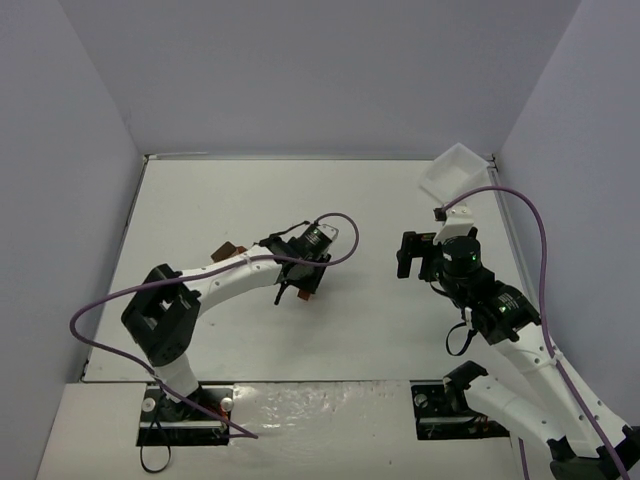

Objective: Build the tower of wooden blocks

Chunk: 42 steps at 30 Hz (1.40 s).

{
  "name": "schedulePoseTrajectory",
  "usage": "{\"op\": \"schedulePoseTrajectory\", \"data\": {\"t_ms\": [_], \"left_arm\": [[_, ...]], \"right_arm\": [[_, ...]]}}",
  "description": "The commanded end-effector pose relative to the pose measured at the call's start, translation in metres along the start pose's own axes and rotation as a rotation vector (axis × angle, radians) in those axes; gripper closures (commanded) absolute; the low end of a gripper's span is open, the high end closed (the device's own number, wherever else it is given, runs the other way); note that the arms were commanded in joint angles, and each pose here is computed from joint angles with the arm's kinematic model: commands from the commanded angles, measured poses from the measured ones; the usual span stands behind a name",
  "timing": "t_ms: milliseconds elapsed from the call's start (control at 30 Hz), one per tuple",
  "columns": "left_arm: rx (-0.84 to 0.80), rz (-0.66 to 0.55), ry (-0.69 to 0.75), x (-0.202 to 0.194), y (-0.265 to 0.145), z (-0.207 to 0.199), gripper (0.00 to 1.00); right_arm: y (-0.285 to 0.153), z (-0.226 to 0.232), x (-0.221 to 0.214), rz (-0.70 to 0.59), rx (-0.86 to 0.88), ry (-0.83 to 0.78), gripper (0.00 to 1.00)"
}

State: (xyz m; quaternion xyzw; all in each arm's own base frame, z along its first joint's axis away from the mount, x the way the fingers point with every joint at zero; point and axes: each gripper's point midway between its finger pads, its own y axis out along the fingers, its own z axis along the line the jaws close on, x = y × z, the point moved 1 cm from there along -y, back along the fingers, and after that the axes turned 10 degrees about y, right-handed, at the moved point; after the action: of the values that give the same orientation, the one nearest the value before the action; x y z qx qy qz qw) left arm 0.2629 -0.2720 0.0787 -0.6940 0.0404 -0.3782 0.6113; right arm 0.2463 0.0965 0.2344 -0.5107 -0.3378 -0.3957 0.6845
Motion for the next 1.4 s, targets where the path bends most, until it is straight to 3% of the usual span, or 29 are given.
{"op": "schedulePoseTrajectory", "data": {"t_ms": [0, 233, 500, 800, 1367], "left_arm": [[-0.003, -0.148, 0.073, 0.041, -0.075, 0.029, 1.00], [0.057, -0.204, 0.166, 0.043, -0.146, 0.097, 1.00], [0.136, -0.209, 0.237, 0.022, -0.184, 0.173, 1.00], [0.120, -0.144, 0.199, -0.002, -0.165, 0.213, 1.00], [0.118, -0.181, 0.202, 0.006, -0.134, 0.221, 1.00]], "right_arm": [[0.000, 0.006, 0.017, -0.051, 0.023, -0.008, 0.01], [-0.001, 0.006, 0.021, -0.057, 0.029, -0.040, 0.00], [0.001, 0.009, 0.014, -0.032, 0.052, -0.046, 0.00], [-0.001, 0.009, 0.011, -0.031, 0.069, -0.056, 0.00], [0.002, 0.006, 0.005, -0.017, 0.056, -0.067, 0.00]]}}
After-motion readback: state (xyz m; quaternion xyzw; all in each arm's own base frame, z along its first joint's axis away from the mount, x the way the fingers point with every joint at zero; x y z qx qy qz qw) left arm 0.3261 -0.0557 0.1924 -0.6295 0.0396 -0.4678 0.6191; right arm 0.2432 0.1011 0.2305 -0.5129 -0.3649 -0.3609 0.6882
